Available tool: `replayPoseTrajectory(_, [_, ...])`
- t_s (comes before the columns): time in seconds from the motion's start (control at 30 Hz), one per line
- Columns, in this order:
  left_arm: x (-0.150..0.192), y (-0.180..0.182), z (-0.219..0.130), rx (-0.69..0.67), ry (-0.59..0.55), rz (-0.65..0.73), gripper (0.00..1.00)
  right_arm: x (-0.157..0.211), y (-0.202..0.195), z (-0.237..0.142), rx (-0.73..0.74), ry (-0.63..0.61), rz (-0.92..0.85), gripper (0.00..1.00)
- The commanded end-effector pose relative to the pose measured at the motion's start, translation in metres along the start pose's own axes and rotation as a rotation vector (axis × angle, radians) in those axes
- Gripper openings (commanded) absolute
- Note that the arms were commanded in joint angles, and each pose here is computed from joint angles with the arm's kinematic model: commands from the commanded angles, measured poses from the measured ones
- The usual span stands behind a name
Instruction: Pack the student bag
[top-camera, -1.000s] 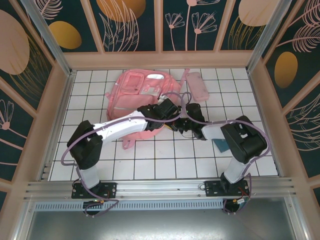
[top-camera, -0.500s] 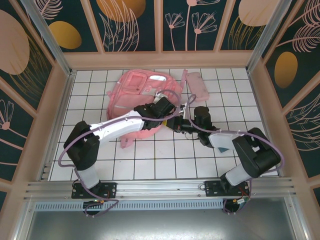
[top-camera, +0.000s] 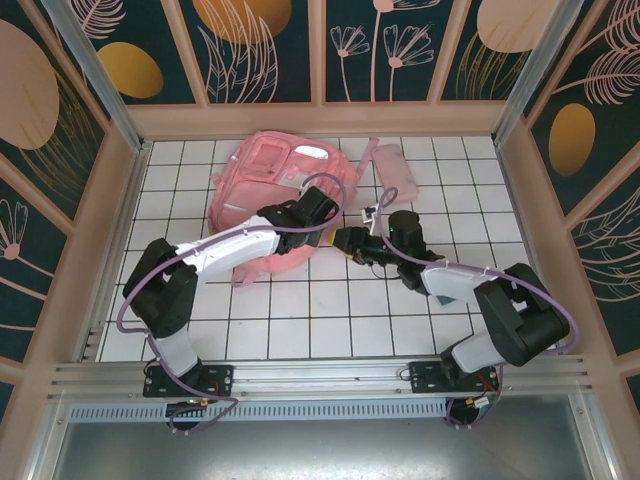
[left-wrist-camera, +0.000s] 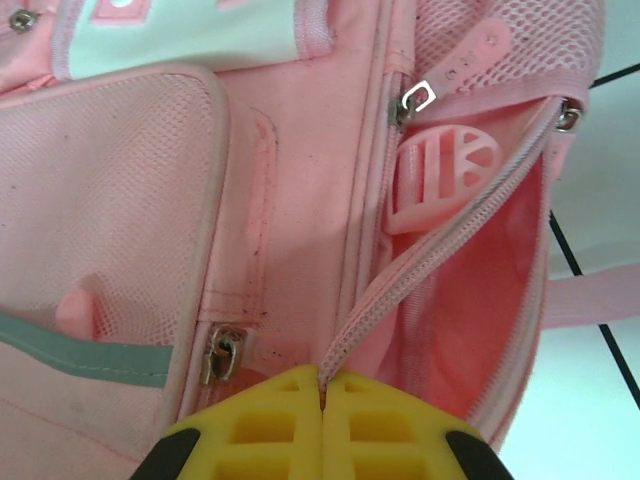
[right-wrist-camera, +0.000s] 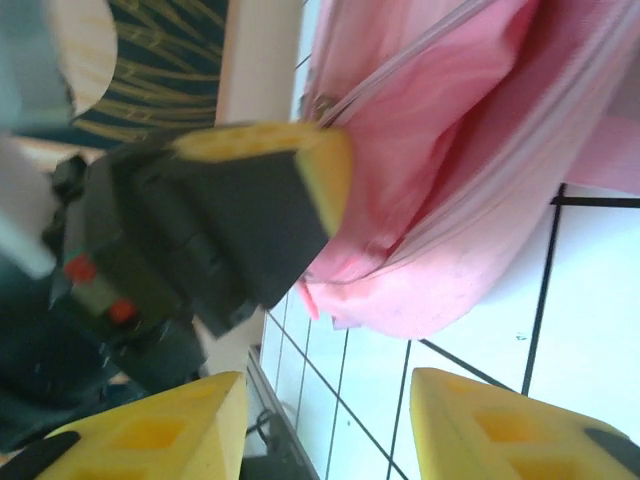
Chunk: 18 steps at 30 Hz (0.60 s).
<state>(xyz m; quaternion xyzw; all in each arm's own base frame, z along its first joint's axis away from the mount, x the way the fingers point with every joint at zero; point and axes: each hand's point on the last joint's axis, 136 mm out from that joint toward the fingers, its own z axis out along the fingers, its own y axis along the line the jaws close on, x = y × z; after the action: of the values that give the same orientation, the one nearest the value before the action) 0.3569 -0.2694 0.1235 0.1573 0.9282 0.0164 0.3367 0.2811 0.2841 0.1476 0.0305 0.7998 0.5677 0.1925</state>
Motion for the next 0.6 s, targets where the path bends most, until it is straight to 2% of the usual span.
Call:
replayPoseTrajectory(0.0, [-0.015,-0.006,-0.009,0.057,-0.061,-0.029,0.00,-0.025,-0.011,0.003,0.102,-0.102,0.108,0.52])
replayPoseTrajectory(0.1, [-0.012,-0.006,-0.006,0.052,-0.048,-0.025,0.00,-0.026,-0.035,0.014,0.209,-0.089,0.210,0.53])
replayPoseTrajectory(0.2, [-0.010,-0.005,-0.011,0.060,-0.033,-0.012,0.13,-0.026,-0.047,0.026,0.258,-0.059,0.248,0.53])
replayPoseTrajectory(0.37, [-0.004,-0.007,-0.031,0.127,0.001,0.005,0.40,-0.026,-0.053,0.043,0.300,-0.025,0.276,0.52])
replayPoseTrajectory(0.47, [0.002,-0.005,-0.040,0.140,0.016,0.009,0.47,-0.022,-0.058,0.054,0.332,0.000,0.292,0.51])
replayPoseTrajectory(0.57, [0.011,0.001,-0.041,0.124,0.039,0.025,0.51,-0.016,-0.067,0.063,0.365,0.021,0.325,0.44])
